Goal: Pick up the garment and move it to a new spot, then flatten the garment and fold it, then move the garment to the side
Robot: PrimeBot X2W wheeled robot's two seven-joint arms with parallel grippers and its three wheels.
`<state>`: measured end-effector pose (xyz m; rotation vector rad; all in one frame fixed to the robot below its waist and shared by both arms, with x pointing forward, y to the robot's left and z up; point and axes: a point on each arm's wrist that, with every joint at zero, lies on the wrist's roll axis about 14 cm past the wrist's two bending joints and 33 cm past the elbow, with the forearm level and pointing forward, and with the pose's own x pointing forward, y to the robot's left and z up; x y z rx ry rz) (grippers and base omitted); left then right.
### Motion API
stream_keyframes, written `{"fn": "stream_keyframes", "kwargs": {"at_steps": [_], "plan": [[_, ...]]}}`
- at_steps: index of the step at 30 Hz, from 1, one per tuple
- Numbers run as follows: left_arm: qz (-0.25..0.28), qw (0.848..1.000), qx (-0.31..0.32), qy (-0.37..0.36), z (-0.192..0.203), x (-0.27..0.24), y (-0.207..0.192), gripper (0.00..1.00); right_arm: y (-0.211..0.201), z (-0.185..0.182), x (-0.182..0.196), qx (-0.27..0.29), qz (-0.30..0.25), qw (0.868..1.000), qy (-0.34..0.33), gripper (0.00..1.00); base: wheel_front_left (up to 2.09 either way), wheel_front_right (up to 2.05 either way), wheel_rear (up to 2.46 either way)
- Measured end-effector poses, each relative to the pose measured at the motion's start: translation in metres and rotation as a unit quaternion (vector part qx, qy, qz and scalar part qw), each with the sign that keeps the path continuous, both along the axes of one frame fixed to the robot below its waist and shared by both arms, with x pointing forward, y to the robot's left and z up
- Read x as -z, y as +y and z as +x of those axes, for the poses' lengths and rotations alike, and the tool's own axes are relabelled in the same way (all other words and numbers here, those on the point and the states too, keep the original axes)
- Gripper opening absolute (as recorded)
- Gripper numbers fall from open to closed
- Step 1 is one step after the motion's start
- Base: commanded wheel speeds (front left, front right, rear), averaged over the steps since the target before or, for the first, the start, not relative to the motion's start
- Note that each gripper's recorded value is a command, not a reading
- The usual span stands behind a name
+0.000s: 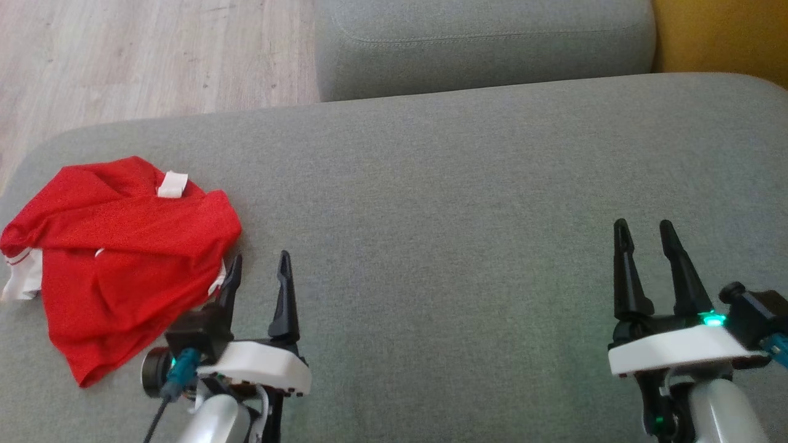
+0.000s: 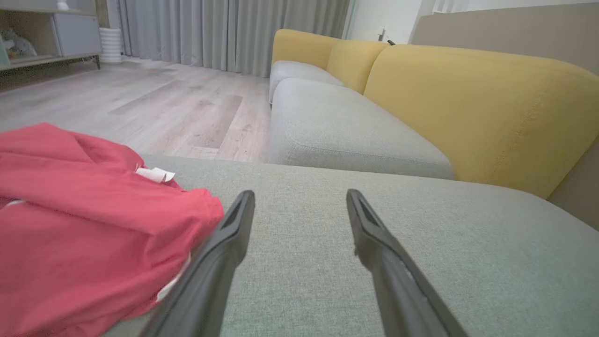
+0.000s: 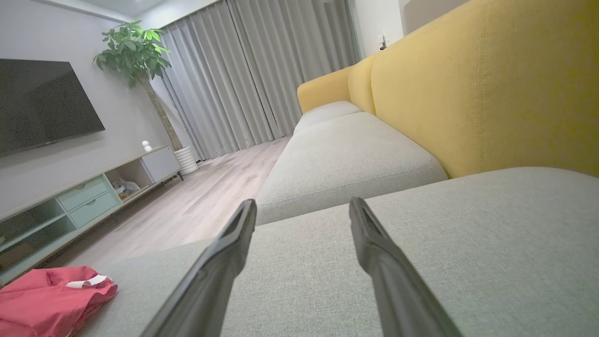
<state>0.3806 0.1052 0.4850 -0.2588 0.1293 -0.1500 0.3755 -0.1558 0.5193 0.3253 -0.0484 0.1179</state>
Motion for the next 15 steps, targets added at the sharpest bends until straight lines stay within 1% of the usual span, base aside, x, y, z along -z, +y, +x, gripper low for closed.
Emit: {"fn": "stream_keyframes", "kwargs": {"at_steps": [2, 3, 5, 8, 12, 15], "plan": [[0.017, 1.0, 0.004, -0.009, 0.001, -0.002, -0.002, 1.0, 0.002, 0.0, -0.001, -0.003, -0.014, 1.0, -0.004, 1.0, 0.0, 0.0, 0.0], [0.041, 0.999, 0.01, -0.016, 0.001, -0.002, -0.004, 1.0, 0.005, 0.001, -0.003, -0.006, -0.03, 0.999, -0.01, 1.0, 0.0, 0.0, 0.0], [0.074, 0.997, 0.014, -0.021, 0.001, 0.001, -0.005, 1.0, 0.007, 0.001, -0.004, -0.01, -0.045, 0.999, -0.015, 1.0, 0.0, 0.0, 0.0], [0.105, 0.994, 0.02, -0.026, 0.002, 0.004, -0.007, 1.0, 0.011, 0.001, -0.004, -0.017, -0.07, 0.997, -0.018, 1.0, 0.0, 0.0, 0.0], [0.123, 0.992, 0.023, -0.036, 0.002, 0.003, -0.012, 1.0, 0.017, 0.001, -0.007, -0.024, -0.099, 0.994, -0.03, 1.0, 0.0, 0.0, 0.0], [0.115, 0.992, 0.016, -0.046, 0.003, -0.004, -0.013, 1.0, 0.016, 0.001, -0.008, -0.024, -0.111, 0.993, -0.035, 1.0, 0.0, 0.0, 0.0]]}}
